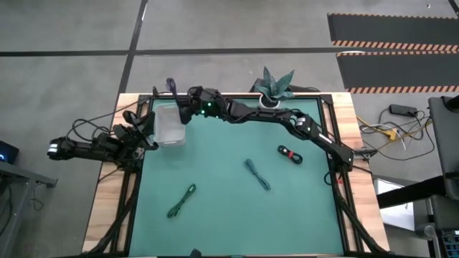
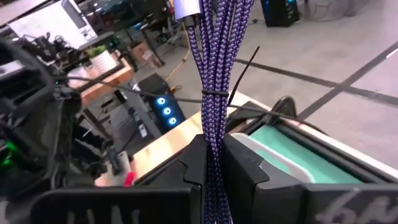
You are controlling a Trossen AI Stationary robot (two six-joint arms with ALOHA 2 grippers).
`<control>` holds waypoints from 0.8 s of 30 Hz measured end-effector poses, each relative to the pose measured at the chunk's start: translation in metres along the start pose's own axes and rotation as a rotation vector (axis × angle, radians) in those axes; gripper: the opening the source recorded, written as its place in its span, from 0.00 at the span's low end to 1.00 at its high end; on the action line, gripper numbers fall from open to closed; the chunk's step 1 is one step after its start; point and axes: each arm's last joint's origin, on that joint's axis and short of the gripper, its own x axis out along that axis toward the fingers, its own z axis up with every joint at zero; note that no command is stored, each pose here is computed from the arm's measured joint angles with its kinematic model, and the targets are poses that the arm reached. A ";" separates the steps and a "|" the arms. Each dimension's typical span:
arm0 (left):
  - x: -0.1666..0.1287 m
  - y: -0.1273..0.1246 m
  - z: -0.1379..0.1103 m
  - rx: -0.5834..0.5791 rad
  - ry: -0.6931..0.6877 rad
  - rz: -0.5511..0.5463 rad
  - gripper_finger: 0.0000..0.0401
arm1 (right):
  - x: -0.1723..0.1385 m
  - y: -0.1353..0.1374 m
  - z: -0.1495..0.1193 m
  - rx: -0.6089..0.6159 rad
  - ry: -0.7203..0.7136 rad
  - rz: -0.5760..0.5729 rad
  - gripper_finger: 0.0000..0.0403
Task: Pick and place USB-C Cables
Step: Put the purple usb cable into the gray bin
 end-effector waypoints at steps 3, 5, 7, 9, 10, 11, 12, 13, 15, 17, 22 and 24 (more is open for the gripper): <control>0.000 0.000 0.000 -0.001 -0.001 0.000 0.01 | 0.000 0.007 -0.002 0.003 -0.007 0.001 0.07; 0.000 0.000 0.000 -0.003 -0.003 0.001 0.01 | -0.001 0.011 -0.004 0.007 -0.023 -0.029 0.07; 0.000 0.000 0.001 -0.006 -0.007 0.003 0.01 | -0.001 0.017 -0.007 0.004 -0.033 -0.050 0.07; 0.000 0.001 0.002 -0.012 -0.014 0.006 0.01 | 0.001 0.020 -0.012 0.018 -0.048 -0.056 0.07; 0.000 0.001 0.002 -0.013 -0.016 0.007 0.01 | 0.002 0.022 -0.015 0.037 -0.061 -0.045 0.07; 0.000 0.001 0.002 -0.013 -0.016 0.006 0.01 | 0.004 0.023 -0.020 0.056 -0.065 -0.040 0.07; 0.000 0.001 0.002 -0.013 -0.016 0.007 0.01 | 0.007 0.023 -0.025 0.072 -0.078 -0.031 0.07; 0.000 0.001 0.002 -0.013 -0.016 0.007 0.01 | 0.009 0.023 -0.032 0.089 -0.081 -0.026 0.07; 0.000 0.001 0.002 -0.014 -0.016 0.006 0.01 | 0.014 0.022 -0.044 0.110 -0.089 -0.017 0.07; 0.000 0.001 0.002 -0.015 -0.016 0.006 0.01 | 0.018 0.020 -0.052 0.138 -0.087 -0.014 0.07; 0.000 0.001 0.002 -0.016 -0.016 0.007 0.01 | 0.021 0.021 -0.053 0.166 -0.105 -0.002 0.07; 0.000 0.001 0.002 -0.017 -0.016 0.006 0.01 | 0.021 0.022 -0.055 0.144 -0.104 -0.001 0.07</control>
